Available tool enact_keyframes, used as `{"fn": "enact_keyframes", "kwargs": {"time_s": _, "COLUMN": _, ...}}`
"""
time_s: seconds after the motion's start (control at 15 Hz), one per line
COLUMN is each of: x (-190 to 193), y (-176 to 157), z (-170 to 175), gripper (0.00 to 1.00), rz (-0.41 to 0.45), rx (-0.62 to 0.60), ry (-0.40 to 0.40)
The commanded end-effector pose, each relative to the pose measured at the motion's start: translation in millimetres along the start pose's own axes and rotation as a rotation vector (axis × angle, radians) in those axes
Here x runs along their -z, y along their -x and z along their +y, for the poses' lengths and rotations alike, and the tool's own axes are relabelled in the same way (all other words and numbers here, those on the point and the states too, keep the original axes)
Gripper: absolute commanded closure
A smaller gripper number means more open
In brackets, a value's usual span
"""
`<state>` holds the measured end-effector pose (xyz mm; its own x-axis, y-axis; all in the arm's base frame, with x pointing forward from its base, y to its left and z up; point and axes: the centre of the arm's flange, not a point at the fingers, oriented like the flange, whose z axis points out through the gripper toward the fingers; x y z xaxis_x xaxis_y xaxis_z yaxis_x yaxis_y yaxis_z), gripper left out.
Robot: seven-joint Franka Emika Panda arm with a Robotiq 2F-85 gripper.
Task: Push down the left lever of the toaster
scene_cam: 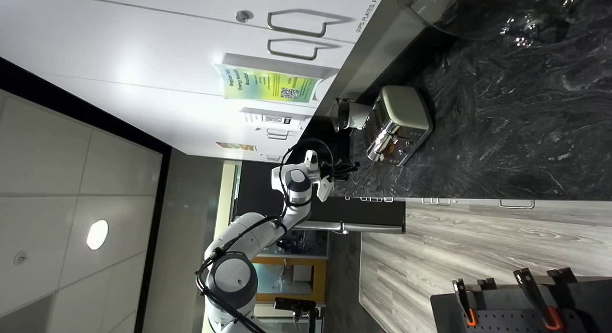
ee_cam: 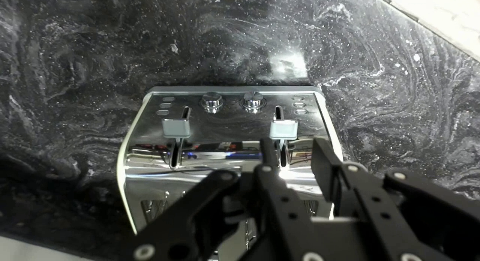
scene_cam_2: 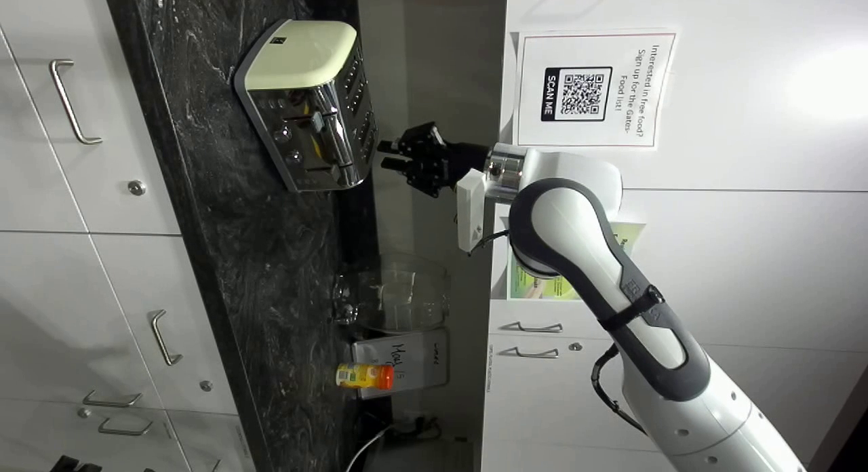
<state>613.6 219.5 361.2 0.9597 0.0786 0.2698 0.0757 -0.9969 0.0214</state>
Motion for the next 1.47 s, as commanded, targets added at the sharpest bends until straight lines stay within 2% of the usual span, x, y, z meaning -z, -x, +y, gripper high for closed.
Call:
{"fn": "enact_keyframes", "kwargs": {"time_s": 0.0, "x": -16, "y": -16, "z": -10, "gripper": 0.96, "rz": 0.032, "rx": -0.01, "ry": 0.022}}
{"fn": "enact_keyframes", "kwargs": {"time_s": 0.07, "x": -20, "y": -18, "z": -12, "gripper": 1.0, "rz": 0.038, "rx": -0.006, "ry": 0.028}}
{"fn": "enact_keyframes", "kwargs": {"time_s": 0.33, "x": -43, "y": -21, "z": -18, "gripper": 1.0, "rz": 0.066, "rx": -0.006, "ry": 0.027}}
{"fn": "enact_keyframes", "kwargs": {"time_s": 0.73, "x": -77, "y": -20, "z": -29, "gripper": 1.0, "rz": 0.04, "rx": -0.01, "ry": 0.023}}
{"fn": "enact_keyframes", "kwargs": {"time_s": 1.4, "x": -124, "y": -35, "z": -26, "gripper": 1.0, "rz": 0.022, "rx": -0.03, "ry": 0.026}}
